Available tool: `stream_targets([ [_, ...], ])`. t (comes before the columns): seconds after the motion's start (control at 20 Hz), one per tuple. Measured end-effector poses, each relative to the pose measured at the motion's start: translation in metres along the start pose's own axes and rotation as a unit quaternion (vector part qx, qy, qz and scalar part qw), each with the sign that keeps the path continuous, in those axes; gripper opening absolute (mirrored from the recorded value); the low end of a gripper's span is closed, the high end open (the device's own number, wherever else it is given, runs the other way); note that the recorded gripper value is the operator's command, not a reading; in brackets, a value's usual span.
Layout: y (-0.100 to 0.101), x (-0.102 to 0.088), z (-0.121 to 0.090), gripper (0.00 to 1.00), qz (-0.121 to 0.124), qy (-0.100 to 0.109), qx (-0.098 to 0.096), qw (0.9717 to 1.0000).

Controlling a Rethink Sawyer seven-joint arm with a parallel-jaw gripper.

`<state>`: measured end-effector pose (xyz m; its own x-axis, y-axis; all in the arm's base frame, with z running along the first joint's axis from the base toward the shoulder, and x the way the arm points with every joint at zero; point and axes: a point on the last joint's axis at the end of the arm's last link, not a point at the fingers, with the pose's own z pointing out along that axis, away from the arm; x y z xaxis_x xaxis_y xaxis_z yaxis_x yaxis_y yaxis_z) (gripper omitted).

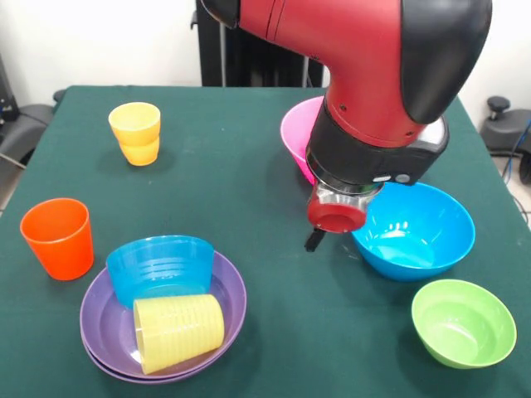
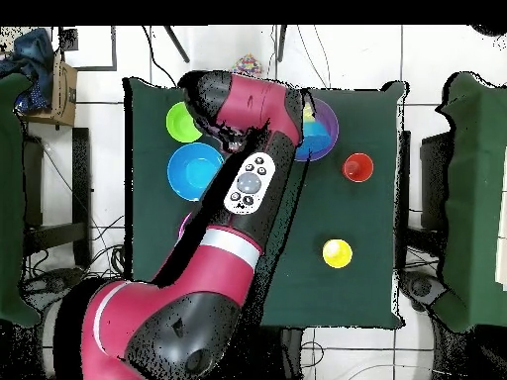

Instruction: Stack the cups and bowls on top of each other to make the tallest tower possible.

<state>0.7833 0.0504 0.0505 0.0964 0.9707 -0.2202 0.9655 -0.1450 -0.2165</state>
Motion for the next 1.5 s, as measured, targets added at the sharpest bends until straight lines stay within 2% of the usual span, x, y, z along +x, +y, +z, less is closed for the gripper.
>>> stream_targets([
  [0.15, -0.004, 0.001, -0.008, 1.00, 0.000, 0.003, 0.021, 0.9998],
  [0.35, -0.014, 0.000, -0.022, 1.00, 0.003, 0.008, 0.060, 0.9982],
  [0.45, -0.017, -0.001, -0.028, 1.00, 0.003, 0.009, 0.069, 0.9976],
  [0.5, -0.020, -0.002, -0.040, 1.00, 0.005, 0.011, 0.075, 0.9971],
  [0.8, -0.025, -0.001, -0.069, 1.00, 0.005, 0.013, 0.068, 0.9976],
  [0.9, -0.031, 0.004, -0.086, 1.00, 0.005, 0.013, 0.061, 0.9981],
  [1.0, -0.035, 0.007, -0.092, 1.00, 0.004, 0.013, 0.059, 0.9981],
  [1.1, -0.048, 0.018, -0.103, 1.00, 0.001, 0.012, 0.059, 0.9982],
  [1.35, -0.067, 0.036, -0.109, 1.00, -0.003, 0.008, 0.054, 0.9985],
  [1.5, -0.084, 0.051, -0.108, 1.00, -0.005, 0.003, 0.045, 0.9990],
])
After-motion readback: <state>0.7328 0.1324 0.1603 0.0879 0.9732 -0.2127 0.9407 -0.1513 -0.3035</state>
